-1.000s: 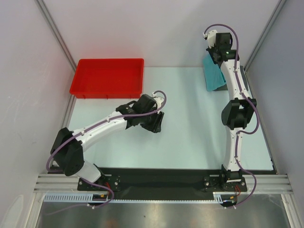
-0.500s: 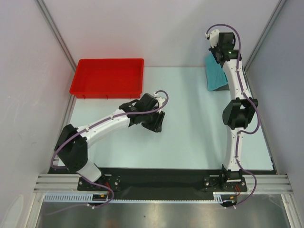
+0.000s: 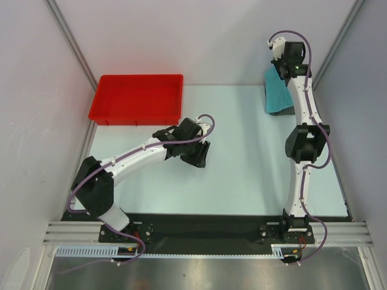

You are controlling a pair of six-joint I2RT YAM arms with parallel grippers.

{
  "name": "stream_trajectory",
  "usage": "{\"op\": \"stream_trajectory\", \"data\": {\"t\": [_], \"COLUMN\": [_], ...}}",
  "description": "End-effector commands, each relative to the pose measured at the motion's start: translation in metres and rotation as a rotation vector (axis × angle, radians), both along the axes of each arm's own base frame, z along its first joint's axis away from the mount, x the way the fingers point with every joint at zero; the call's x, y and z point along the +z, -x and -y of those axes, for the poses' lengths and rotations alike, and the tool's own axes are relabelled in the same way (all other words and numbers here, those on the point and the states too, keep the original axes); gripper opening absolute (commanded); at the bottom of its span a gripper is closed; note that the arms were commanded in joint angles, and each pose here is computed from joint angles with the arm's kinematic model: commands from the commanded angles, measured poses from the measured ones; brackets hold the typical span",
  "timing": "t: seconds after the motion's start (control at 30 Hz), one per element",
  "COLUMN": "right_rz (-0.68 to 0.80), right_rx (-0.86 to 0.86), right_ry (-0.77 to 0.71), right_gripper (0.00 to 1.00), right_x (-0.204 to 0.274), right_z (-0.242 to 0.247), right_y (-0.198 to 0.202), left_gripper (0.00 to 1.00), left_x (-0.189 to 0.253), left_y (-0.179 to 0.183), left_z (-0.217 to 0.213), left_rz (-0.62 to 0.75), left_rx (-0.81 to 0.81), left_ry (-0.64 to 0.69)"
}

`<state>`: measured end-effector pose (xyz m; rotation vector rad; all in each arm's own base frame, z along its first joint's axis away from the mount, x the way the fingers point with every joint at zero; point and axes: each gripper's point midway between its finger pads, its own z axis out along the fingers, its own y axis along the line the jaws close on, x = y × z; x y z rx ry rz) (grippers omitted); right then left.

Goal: Fold and stack the t-shirts
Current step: Neatly place the folded tshirt to the corner

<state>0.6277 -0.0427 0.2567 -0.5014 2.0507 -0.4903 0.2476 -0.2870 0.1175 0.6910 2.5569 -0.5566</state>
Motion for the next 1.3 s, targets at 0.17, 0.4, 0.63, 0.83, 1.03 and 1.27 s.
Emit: {"op": "stream_trajectory", "data": {"t": [0.17,0.4,0.63,0.83,1.03,1.27], "right_rz": [0.105,0.12,0.132,0.151,0.168,0.152], "right_rx": [0.007,0.004,0.013,0.016,0.016,0.0], "right_ry": [0.007,0.015,0.025,0.039,0.048,0.049], "right_gripper": [0.0,0.0,0.0,0.0,0.0,0.0], "right_x": [0.015,0.009,-0.002,-0.012,-0.022,-0.042], "right_z": [0.018,0.031,0.042,0.05,0.059,0.071], "right_y": [-0.023,-0.031,-0.041,-0.051,-0.06,-0.065], "left_gripper": [0.52,0.52,0.52,0.52,0.52,0.51], "left_x": [0.008,0.005,0.0,-0.004,-0.009,-0.013], "left_y": [-0.006,-0.006,-0.007,-0.009,-0.011,-0.014], "left_z": [0.005,0.004,0.003,0.003,0.003,0.002], "left_rz": [0.009,0.0,-0.011,-0.02,-0.032,-0.043], "left_rx": [-0.012,-0.012,-0.011,-0.012,-0.014,-0.01], "left_ry": [0.021,0.009,-0.007,-0.019,-0.034,-0.057]}}
